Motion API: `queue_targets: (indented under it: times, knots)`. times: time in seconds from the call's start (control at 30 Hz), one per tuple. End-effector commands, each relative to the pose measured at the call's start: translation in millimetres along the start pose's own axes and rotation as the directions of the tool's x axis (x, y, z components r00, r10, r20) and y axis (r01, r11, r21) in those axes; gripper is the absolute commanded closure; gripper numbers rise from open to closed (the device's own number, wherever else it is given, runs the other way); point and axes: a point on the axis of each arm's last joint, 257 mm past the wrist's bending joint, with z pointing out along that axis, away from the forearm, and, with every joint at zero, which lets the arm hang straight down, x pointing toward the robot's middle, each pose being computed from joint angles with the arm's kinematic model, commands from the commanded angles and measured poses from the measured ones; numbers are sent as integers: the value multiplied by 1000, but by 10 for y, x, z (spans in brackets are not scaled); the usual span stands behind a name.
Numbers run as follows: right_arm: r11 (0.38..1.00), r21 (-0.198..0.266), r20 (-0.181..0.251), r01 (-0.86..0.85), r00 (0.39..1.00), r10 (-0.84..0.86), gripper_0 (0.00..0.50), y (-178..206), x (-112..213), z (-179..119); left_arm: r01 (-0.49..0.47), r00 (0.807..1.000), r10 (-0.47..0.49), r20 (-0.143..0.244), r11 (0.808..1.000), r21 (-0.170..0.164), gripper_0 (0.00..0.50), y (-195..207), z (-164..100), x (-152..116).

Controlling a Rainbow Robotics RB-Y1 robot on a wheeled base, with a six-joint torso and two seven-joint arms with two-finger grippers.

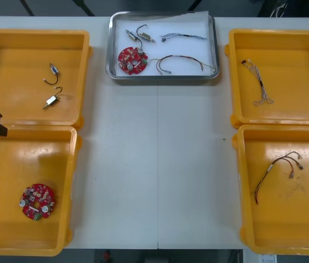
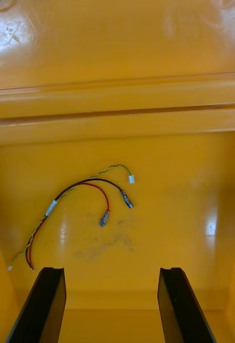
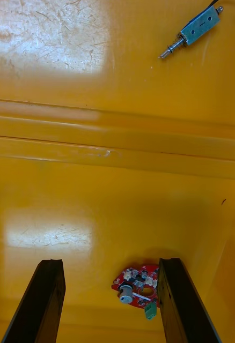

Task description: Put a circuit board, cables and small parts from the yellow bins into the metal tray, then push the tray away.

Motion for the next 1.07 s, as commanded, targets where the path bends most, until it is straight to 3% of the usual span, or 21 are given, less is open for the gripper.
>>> queue_targets:
  times: [0.03, 1.07]
  knots:
    - [999, 14, 14, 44, 999, -44, 0, 54, 3, -63, -70, 997, 71, 28, 997, -32, 0, 111, -132, -111]
    - [999, 14, 13, 50, 999, -50, 0, 65, 8, -60, -70, 997, 71, 28, 997, -32, 0, 111, -132, -111]
